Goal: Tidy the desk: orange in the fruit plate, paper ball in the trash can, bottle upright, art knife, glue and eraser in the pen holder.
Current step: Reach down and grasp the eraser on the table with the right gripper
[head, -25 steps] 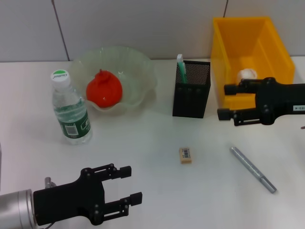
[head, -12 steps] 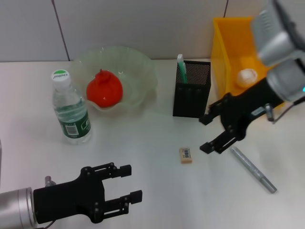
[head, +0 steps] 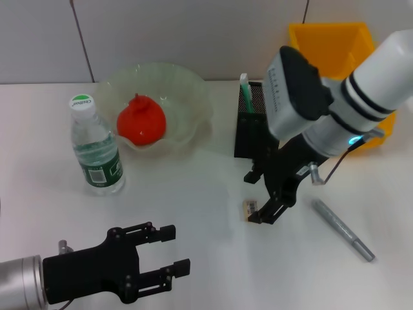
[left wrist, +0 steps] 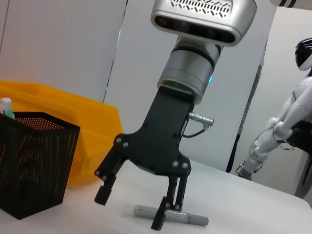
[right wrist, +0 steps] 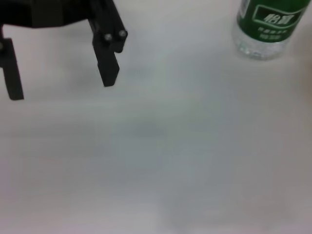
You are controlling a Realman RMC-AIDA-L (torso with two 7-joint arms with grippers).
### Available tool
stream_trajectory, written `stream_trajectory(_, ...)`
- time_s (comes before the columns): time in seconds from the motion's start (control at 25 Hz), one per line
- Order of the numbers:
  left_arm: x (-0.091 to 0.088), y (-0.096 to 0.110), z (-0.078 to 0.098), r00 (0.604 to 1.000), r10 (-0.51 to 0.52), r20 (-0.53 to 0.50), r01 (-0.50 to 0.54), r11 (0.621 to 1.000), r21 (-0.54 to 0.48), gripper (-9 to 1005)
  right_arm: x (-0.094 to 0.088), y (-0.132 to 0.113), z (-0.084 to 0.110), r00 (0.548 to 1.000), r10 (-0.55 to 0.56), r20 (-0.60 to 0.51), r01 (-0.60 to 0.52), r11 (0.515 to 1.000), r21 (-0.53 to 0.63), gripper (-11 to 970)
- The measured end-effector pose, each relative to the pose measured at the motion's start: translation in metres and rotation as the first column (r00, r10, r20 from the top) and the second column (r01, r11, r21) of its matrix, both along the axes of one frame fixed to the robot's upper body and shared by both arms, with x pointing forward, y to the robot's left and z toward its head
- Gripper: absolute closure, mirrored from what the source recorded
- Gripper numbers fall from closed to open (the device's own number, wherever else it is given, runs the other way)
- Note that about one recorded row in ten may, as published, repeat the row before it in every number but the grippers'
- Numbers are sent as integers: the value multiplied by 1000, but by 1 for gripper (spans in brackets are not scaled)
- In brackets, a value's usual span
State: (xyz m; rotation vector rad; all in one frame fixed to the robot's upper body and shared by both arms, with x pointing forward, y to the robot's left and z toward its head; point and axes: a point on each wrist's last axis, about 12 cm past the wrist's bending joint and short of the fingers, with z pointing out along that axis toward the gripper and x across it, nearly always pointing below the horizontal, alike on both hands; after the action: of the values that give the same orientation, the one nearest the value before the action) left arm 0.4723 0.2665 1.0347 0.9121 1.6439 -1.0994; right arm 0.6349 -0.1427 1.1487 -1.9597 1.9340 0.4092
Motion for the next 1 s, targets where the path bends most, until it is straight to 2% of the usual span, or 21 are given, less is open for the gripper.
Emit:
stream_trajectory(0.48, 1, 1, -4, 1000, 11, -8, -10, 1000, 29, 321, -3, 11, -17, 999, 24, 36, -22, 998, -58, 149)
stream_trajectory(1.0, -1, 2, -5, 1000, 17, -12, -16, 999, 30, 322, -2, 15, -23, 998, 31, 53, -27, 997, -79, 152)
